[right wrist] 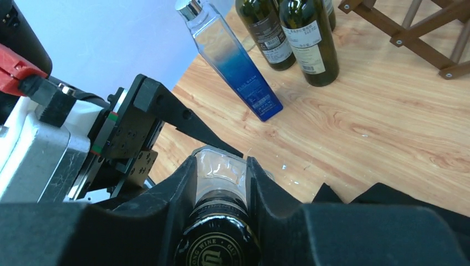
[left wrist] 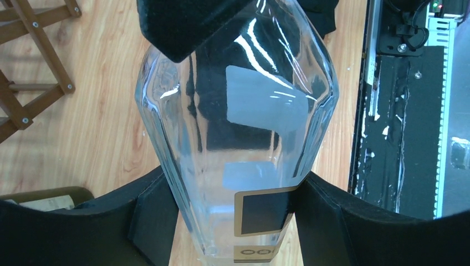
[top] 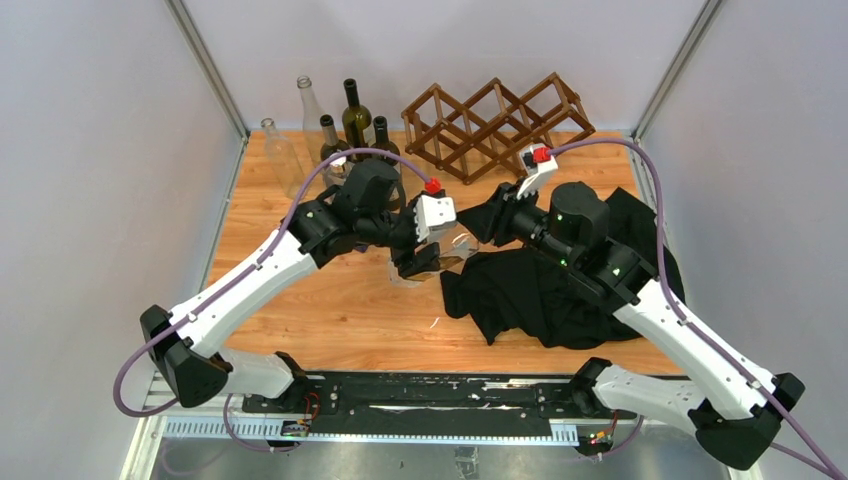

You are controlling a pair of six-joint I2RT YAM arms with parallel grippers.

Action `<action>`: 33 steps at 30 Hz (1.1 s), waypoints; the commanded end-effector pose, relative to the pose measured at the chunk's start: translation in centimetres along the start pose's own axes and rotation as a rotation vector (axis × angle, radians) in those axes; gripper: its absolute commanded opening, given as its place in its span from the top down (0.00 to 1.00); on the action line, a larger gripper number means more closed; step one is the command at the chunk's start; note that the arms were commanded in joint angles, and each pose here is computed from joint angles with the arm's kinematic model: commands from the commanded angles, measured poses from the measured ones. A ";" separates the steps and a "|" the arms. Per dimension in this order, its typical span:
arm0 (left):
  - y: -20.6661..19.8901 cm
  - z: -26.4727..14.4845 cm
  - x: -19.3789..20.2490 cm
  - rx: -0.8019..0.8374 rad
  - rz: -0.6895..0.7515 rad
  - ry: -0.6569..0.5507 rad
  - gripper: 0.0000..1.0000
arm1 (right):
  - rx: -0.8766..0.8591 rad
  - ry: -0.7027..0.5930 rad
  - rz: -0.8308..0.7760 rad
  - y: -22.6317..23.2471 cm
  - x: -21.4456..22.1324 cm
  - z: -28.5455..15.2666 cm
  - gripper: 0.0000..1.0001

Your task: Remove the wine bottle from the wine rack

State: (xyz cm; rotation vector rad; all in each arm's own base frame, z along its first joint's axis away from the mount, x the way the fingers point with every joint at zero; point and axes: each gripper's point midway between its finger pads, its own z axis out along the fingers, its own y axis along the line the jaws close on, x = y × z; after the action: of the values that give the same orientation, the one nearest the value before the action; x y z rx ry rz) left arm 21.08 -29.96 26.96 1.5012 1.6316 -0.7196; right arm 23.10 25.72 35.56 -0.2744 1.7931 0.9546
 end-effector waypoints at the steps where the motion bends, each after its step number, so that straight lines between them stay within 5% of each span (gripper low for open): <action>1: 0.4 -2.0 -3.8 -0.034 0.104 -0.132 1.00 | 0.009 -0.060 -0.027 0.3 -2.0 0.3 0.89; 2: 0.8 -1.8 -3.0 -0.052 0.093 -0.097 0.95 | 0.022 -0.056 -0.039 0.0 -2.1 0.5 0.98; 3: 1.0 -1.8 -2.3 -0.059 0.077 -0.067 0.74 | 0.042 -0.049 -0.058 -0.4 -2.0 0.7 1.00; 4: 1.2 -1.7 -1.5 -0.060 0.049 -0.036 0.41 | 0.060 -0.042 -0.075 -0.7 -2.0 0.9 1.00; 6: 1.7 -2.0 -0.4 -0.064 -0.010 0.005 0.04 | 0.108 -0.040 -0.108 -1.7 -2.2 1.4 1.00; 7: 2.0 -2.3 0.0 -0.075 -0.032 0.013 0.01 | 0.123 -0.035 -0.128 -2.0 -2.3 1.7 1.00; 15: 5.2 -8.8 2.3 -0.242 -0.159 0.007 0.00 | 0.195 0.007 -0.295 -3.2 -3.7 5.9 1.00; 25: 8.0 -18.0 11.0 -0.533 -0.355 0.032 0.00 | 0.243 0.085 -0.399 -5.2 -4.7 14.0 1.00; 33: 10.8 -18.6 18.5 -0.791 -0.512 0.038 0.00 | 0.282 0.123 -0.405 -7.4 -3.8 19.3 1.00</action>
State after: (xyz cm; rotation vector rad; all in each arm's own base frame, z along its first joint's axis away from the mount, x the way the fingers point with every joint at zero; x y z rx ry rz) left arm 26.94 -4.75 23.55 0.6714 2.0599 -0.3252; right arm 40.13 33.10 28.14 -0.5502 1.9905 0.3868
